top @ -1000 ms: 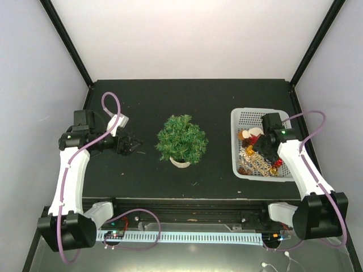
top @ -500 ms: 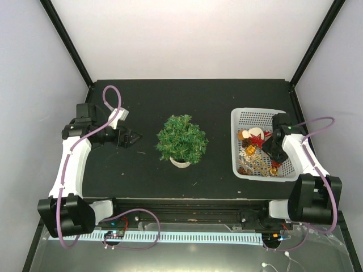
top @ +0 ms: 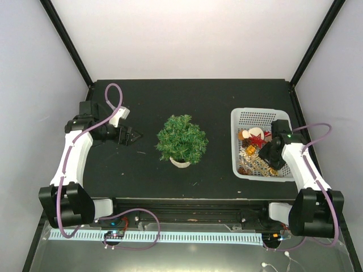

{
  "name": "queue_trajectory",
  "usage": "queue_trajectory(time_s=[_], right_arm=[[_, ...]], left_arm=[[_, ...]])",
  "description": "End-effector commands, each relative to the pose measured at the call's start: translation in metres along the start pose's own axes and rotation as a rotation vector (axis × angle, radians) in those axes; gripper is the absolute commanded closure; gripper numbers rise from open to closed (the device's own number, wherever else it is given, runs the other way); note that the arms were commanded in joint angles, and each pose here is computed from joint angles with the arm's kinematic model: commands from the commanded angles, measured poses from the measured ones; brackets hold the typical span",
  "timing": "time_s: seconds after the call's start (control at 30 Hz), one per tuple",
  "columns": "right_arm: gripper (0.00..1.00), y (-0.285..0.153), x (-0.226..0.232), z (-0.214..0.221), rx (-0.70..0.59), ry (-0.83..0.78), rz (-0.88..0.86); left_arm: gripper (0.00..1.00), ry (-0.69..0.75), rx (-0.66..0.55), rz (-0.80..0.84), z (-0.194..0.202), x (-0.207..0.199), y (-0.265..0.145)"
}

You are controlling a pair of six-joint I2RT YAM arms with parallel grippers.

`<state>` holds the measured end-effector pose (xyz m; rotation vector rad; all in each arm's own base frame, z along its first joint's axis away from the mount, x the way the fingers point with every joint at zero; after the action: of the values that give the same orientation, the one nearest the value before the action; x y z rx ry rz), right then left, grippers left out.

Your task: Decorate the small christmas tree

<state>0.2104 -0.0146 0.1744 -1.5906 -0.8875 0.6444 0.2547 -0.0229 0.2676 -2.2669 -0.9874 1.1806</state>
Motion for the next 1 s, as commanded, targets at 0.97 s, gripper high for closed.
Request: queue_trajectory(time_s=[0.97], right_arm=[[0.53, -0.047, 0.065, -0.001, -0.183, -0.331, -0.067]], left_arm=[[0.01, 0.171, 0.011, -0.041, -0.004, -0.029, -0.010]])
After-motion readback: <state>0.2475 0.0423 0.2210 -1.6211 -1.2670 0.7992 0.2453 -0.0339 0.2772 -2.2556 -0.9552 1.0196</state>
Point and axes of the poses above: each gripper's point midway between its finger pads, its own y axis out along the fingers, its own x axis along the line the jaws close on, z = x × y, the point moved 9 cm from there along -y, back along the fingers, and after that the axes turned 10 degrees about -y, right-handed, at the moved point
